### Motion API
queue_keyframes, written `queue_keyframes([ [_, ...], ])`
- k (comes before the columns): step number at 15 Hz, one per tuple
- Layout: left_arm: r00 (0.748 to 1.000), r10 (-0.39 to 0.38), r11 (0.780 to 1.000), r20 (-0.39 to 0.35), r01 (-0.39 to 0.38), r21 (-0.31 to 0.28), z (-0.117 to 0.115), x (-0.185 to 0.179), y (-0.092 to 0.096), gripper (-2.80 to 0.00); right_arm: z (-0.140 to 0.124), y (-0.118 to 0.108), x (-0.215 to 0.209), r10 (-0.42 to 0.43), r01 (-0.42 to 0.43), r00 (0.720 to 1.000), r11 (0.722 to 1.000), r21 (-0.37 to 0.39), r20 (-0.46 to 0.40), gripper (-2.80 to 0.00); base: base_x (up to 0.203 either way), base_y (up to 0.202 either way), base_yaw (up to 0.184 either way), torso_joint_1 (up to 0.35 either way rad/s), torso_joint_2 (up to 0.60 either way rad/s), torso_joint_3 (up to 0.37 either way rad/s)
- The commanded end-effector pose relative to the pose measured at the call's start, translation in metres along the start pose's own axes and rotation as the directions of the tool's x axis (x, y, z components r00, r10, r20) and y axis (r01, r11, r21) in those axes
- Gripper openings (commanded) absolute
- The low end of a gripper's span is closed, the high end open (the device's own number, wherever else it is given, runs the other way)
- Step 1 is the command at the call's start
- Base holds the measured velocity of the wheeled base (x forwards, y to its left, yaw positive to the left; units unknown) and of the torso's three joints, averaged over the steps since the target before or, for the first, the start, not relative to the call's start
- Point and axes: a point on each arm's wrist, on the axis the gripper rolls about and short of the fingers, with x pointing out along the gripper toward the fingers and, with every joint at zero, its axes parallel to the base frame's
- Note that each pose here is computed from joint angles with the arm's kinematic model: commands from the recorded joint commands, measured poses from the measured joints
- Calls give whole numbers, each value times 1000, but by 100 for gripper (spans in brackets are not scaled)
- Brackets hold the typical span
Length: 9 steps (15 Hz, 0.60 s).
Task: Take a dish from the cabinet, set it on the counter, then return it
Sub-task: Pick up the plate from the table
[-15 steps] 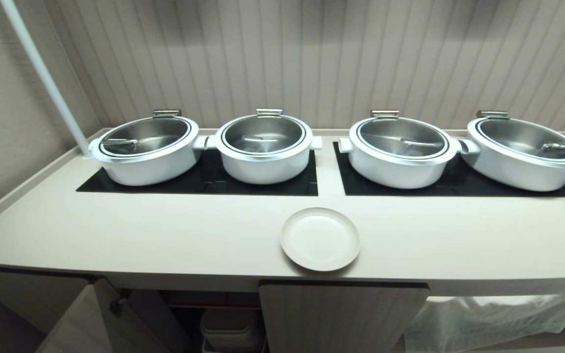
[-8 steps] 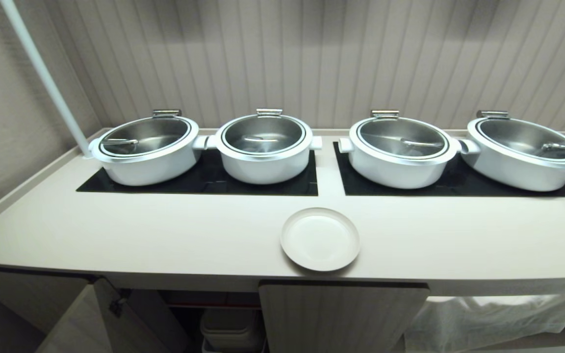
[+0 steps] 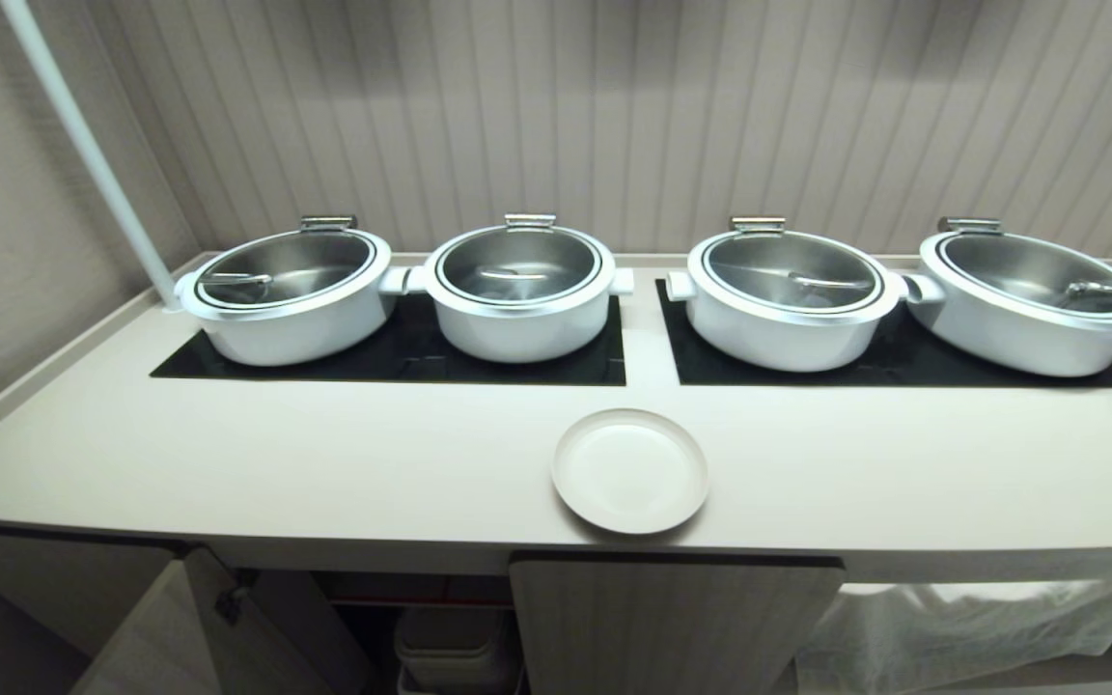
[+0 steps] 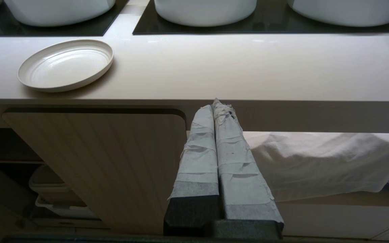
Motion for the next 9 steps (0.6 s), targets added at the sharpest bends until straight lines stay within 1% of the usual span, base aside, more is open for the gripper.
queue_keyframes([
  [1,1000,0,1000,0,0,2,0,0,0,-280,0,0,0,0,0,1000,1000,0,0,-280,0,0,0,0,0,0],
  [5,1000,0,1000,0,0,0,0,0,0,-280,0,0,0,-1,1,1000,1000,0,-1,-280,0,0,0,0,0,0],
  [6,1000,0,1000,0,0,0,0,0,0,-280,0,0,0,1,-1,1000,1000,0,0,-280,3,-53,-2,0,0,2],
  [7,1000,0,1000,0,0,0,0,0,0,-280,0,0,0,1,-1,1000,1000,0,0,-280,2,-67,11,1,1,7],
  [9,1000,0,1000,0,0,0,0,0,0,-280,0,0,0,1,-1,1000,1000,0,0,-280,0,-170,1,6,4,0],
])
